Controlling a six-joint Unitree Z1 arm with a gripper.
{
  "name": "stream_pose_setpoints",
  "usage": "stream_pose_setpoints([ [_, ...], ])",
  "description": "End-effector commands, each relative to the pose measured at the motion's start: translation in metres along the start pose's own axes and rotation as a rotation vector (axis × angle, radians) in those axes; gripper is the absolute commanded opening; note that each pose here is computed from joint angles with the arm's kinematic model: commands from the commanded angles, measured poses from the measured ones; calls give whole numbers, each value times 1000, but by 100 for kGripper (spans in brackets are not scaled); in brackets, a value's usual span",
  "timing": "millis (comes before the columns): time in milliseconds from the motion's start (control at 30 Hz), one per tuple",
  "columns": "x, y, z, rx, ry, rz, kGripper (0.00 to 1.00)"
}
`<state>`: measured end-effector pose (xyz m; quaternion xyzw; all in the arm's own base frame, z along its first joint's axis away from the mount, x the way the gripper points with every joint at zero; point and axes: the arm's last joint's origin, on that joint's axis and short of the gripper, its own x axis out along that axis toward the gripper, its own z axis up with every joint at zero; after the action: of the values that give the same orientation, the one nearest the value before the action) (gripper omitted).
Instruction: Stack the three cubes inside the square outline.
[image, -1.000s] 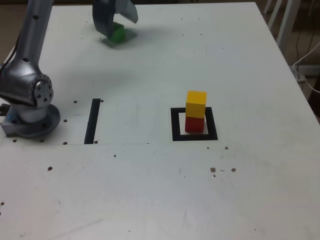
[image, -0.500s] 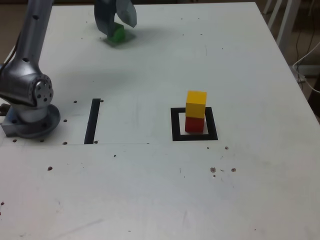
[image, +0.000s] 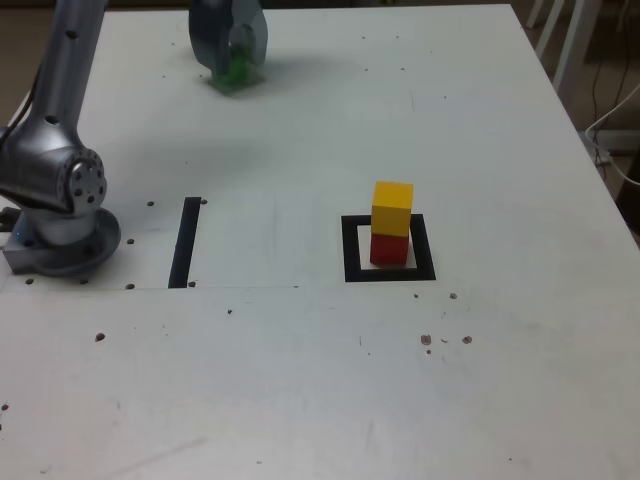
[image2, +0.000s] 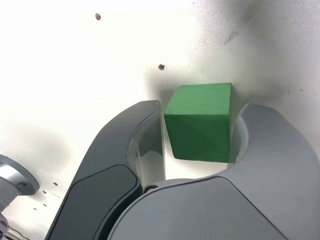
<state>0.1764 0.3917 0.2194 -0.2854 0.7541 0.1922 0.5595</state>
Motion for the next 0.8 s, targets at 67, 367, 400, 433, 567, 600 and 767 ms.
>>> stream_pose_setpoints([
  [67,0,-4,2,22,3,0,27],
  [367,-9,-25,2,99,-1,24,27],
  [400,-11,-28,1,109,-3,28,27],
  [433,-13,-32,1,119,-5,32,27],
  [567,-22,-49,-3,160,-16,48,27],
  [600,-25,-55,-4,175,-19,53,27],
  [767,-36,-83,-13,235,-29,72,27],
])
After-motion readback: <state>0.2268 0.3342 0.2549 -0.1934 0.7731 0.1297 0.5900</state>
